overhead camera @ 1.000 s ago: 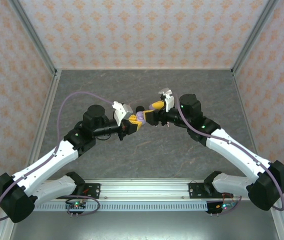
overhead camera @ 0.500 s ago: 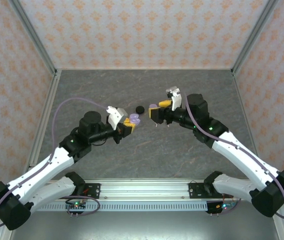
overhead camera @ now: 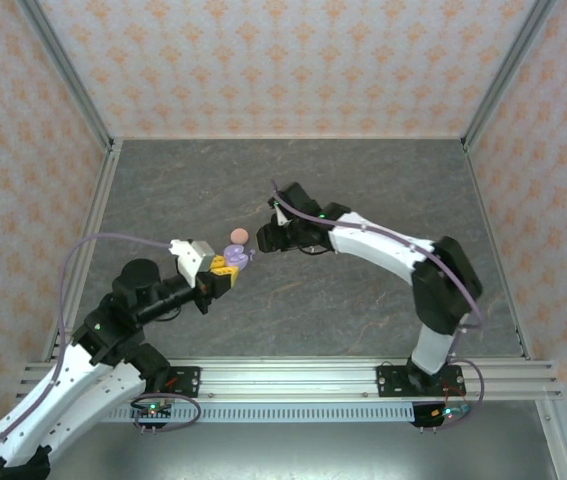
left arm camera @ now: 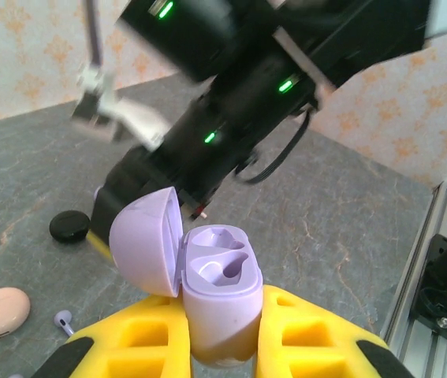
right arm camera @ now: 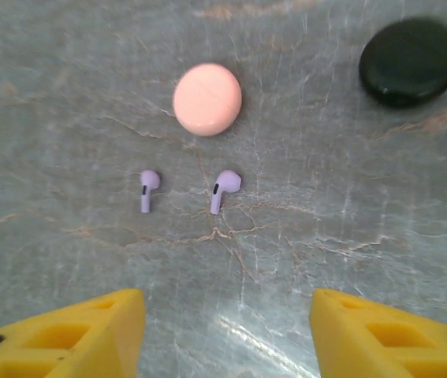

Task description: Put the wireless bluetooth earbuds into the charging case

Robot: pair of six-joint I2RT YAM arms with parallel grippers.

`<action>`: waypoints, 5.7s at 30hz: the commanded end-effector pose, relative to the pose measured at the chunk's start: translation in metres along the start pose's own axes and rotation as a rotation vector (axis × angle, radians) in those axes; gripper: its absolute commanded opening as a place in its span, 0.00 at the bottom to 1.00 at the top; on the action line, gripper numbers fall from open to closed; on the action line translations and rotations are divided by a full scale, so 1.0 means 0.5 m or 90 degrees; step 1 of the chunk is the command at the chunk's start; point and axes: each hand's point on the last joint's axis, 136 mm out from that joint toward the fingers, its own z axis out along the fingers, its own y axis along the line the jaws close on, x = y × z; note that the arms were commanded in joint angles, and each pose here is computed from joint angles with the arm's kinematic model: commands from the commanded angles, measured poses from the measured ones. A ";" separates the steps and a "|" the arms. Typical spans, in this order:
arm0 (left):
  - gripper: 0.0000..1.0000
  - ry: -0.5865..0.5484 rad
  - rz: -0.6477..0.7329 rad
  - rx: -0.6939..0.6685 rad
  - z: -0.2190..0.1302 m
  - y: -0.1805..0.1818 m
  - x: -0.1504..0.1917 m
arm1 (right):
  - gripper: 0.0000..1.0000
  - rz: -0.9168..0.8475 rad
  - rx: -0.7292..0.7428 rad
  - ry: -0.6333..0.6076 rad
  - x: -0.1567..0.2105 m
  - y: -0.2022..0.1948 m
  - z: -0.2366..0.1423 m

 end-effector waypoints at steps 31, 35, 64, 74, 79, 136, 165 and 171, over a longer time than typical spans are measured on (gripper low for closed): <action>0.00 -0.059 0.010 0.021 -0.033 -0.020 -0.022 | 0.34 -0.041 0.156 0.119 0.026 -0.007 0.239; 0.00 -0.057 0.009 0.020 -0.031 -0.019 -0.021 | 0.32 -0.043 0.155 0.127 0.033 -0.007 0.248; 0.00 -0.096 -0.032 0.037 0.085 0.010 -0.014 | 0.25 0.042 0.016 -0.197 -0.034 -0.031 -0.242; 0.00 -0.112 0.006 0.061 0.151 0.010 -0.037 | 0.24 0.067 -0.159 -0.313 -0.018 0.051 -0.421; 0.00 -0.098 0.032 0.075 0.184 0.003 -0.051 | 0.24 0.052 -0.189 -0.344 -0.028 0.090 -0.433; 0.00 -0.127 -0.023 0.076 0.192 0.001 -0.099 | 0.24 0.017 -0.128 -0.357 -0.079 0.111 -0.330; 0.00 -0.131 -0.055 0.031 0.198 0.028 -0.101 | 0.24 0.030 -0.113 -0.317 -0.038 0.091 -0.297; 0.00 -0.128 -0.058 0.022 0.199 0.034 -0.098 | 0.24 0.033 -0.109 -0.311 -0.029 0.085 -0.294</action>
